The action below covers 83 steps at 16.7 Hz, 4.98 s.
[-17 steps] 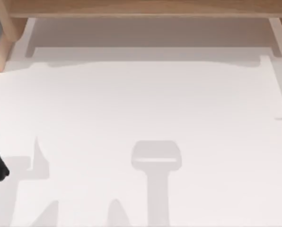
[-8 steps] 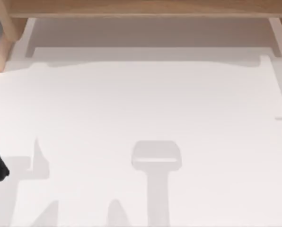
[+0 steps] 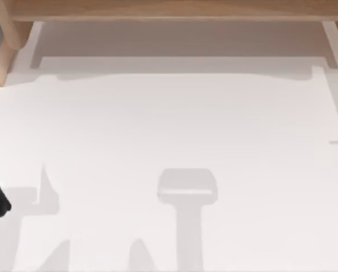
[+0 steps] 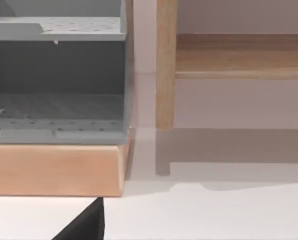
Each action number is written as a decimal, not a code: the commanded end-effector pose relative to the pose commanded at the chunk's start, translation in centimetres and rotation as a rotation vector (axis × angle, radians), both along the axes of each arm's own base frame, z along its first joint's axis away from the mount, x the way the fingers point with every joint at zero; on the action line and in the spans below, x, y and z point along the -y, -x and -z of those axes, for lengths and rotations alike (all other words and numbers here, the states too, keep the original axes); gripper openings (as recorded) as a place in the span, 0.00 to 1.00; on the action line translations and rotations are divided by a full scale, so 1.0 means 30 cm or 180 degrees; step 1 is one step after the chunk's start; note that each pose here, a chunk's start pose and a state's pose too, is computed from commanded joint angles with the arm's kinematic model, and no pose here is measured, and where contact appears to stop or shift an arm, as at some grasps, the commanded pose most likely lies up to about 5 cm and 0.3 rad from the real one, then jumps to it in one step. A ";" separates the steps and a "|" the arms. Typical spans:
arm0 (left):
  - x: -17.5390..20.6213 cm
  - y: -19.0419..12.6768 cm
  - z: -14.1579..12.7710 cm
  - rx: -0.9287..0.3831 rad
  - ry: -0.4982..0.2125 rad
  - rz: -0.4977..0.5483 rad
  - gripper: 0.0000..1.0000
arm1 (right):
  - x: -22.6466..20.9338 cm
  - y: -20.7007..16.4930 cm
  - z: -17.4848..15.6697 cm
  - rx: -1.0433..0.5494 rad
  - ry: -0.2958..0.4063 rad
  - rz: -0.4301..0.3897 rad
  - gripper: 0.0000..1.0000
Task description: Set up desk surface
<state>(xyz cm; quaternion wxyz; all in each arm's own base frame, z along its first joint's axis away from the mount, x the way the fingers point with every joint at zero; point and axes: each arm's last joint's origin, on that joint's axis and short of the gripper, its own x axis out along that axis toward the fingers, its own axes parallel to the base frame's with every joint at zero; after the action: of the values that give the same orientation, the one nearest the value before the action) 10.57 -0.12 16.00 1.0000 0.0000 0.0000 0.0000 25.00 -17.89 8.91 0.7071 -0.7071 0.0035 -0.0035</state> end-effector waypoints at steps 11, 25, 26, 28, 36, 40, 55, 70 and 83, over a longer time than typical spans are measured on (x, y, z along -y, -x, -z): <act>0.000 0.000 0.000 0.0000 0.0000 0.0000 1.00 | 0.007 -0.118 0.005 -0.0013 -0.0024 -0.0001 0.00; 0.000 0.000 0.000 0.0000 0.0000 0.0000 1.00 | 0.014 -0.327 0.002 -0.0002 -0.0017 0.0015 0.00; 0.000 0.000 0.000 0.0000 0.0000 0.0000 1.00 | 0.014 -0.358 0.000 0.0005 -0.0012 0.0016 0.00; 0.000 0.000 0.000 0.0000 0.0000 0.0000 1.00 | 0.009 -0.403 0.001 -0.0010 -0.0020 0.0015 0.00; 0.000 0.000 0.000 0.0000 0.0000 0.0000 1.00 | 0.016 -0.439 0.004 -0.0019 -0.0007 0.0028 0.00; 0.000 0.000 0.000 0.0000 0.0000 0.0000 1.00 | 0.024 -0.553 0.004 -0.0009 0.0004 0.0038 0.00; 0.000 0.000 0.000 0.0000 0.0000 0.0000 1.00 | 0.015 -0.619 0.003 -0.0024 -0.0035 0.0030 0.60; 0.000 0.000 0.000 0.0000 0.0000 0.0000 1.00 | 0.020 -0.594 0.050 -0.0180 -0.0118 0.0066 1.00; 0.000 0.000 0.000 0.0000 0.0000 0.0000 1.00 | -0.356 -0.235 -0.562 -0.0040 -0.2127 0.0127 1.00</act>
<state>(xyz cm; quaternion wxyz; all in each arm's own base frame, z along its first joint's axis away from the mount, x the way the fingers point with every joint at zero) 10.57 -0.12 16.00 1.0000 0.0000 0.0000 0.0000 32.05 -7.21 25.79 0.8997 -0.4358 0.0226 -0.0116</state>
